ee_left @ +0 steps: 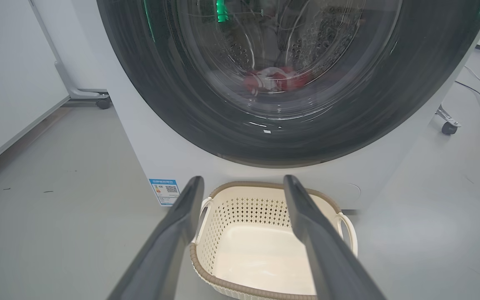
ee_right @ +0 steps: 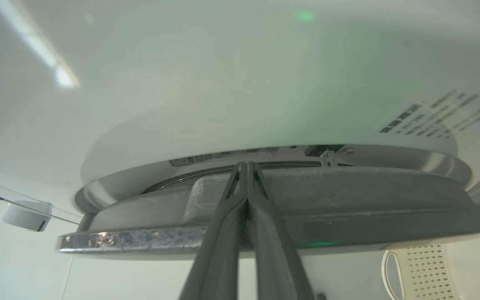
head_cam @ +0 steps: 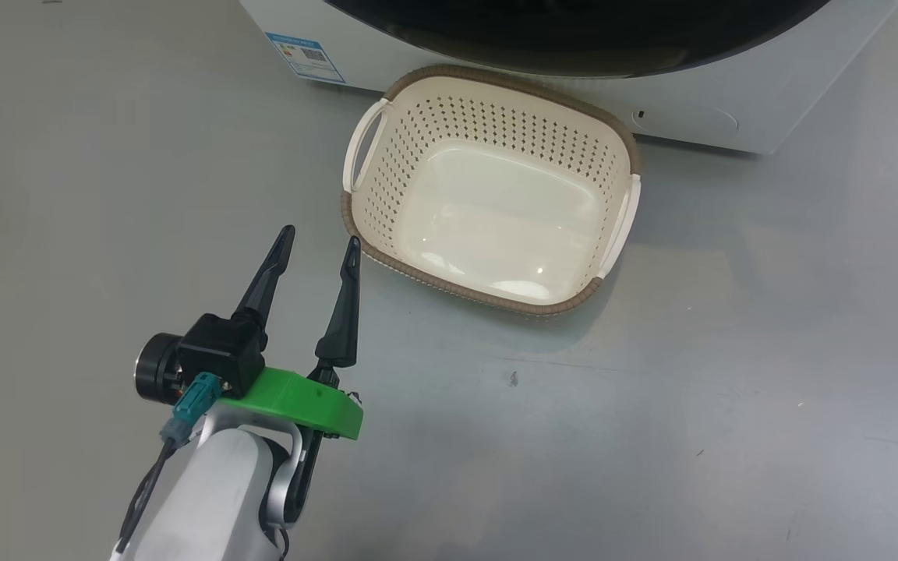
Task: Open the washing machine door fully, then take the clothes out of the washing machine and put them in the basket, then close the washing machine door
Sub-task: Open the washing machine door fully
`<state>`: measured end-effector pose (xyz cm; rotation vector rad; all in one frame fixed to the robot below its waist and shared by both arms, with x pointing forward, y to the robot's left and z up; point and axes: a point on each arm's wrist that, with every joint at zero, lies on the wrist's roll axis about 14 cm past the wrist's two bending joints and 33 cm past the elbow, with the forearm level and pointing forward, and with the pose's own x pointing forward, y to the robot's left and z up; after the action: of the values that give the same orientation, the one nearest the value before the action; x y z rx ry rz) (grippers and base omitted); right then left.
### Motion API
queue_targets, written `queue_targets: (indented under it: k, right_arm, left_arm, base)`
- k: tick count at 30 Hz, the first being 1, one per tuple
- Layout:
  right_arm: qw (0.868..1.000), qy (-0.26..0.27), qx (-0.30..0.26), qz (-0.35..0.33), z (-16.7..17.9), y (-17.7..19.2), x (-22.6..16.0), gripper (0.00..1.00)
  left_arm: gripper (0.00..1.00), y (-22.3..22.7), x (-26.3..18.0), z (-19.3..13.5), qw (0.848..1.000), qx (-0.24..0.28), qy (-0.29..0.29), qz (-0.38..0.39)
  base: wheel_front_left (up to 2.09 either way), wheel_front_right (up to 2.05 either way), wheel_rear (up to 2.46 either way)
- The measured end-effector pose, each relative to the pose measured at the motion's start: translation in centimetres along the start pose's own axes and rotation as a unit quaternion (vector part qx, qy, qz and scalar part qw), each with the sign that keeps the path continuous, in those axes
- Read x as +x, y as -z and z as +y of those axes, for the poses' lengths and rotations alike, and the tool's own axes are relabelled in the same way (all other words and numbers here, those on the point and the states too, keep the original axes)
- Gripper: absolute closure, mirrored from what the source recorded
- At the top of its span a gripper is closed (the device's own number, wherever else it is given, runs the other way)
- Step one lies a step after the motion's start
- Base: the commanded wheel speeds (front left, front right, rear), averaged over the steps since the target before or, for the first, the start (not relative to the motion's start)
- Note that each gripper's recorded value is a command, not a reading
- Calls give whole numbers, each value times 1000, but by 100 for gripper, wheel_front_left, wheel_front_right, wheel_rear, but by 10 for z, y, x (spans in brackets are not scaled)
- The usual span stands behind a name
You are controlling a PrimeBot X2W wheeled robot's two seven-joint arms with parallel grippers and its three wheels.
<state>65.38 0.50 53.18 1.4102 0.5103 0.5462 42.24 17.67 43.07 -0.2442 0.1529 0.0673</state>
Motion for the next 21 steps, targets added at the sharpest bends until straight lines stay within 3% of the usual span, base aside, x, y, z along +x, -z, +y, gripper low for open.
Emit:
queue_targets:
  k: [21]
  right_arm:
    - [998,22,13,51,-10,6,10,100]
  left_arm:
    - [0,-3,5,-3,1000,-15,0,-4]
  base:
    - [0,0,0]
